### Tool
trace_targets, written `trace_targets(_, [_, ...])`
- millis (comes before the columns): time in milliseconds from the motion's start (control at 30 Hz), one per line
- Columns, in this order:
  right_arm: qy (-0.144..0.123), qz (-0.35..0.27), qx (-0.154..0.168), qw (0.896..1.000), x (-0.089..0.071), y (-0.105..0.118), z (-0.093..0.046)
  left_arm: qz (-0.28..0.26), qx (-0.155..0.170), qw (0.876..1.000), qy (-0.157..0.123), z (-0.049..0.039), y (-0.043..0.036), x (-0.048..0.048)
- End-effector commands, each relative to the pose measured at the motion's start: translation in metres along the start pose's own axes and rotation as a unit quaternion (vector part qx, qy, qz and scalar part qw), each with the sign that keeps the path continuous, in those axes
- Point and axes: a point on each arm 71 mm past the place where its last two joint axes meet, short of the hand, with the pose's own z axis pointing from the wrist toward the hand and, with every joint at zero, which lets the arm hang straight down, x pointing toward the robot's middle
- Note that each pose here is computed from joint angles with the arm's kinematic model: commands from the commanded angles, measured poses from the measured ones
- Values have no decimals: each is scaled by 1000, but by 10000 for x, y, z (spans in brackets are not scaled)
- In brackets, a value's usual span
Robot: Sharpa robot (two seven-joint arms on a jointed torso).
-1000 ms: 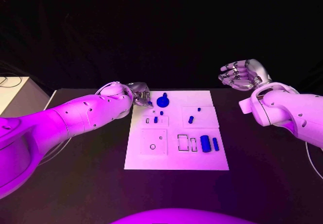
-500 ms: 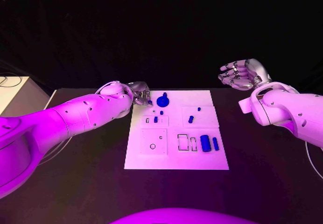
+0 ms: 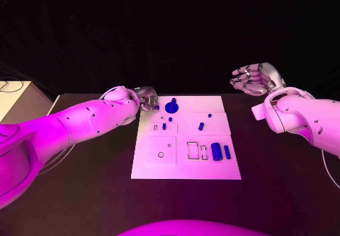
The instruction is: Assemble the parts on the task board
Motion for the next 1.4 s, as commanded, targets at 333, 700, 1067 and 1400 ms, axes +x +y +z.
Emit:
trace_targets(333, [8,1,-3,1000,12,1,-1,-7,19,1000,16,-16,-36,42])
trace_targets(700, [9,1,-3,1000,17,-6,-3,-8,21,999,24,-25,-25,50])
trace_targets(1067, [10,1,-2,1000,18,-11,-6,-8,22,999,28,-27,-18,54])
trace_targets(1400, [10,1,-1,1000,20,-16,-9,-8,28,999,24,-29,-24,49])
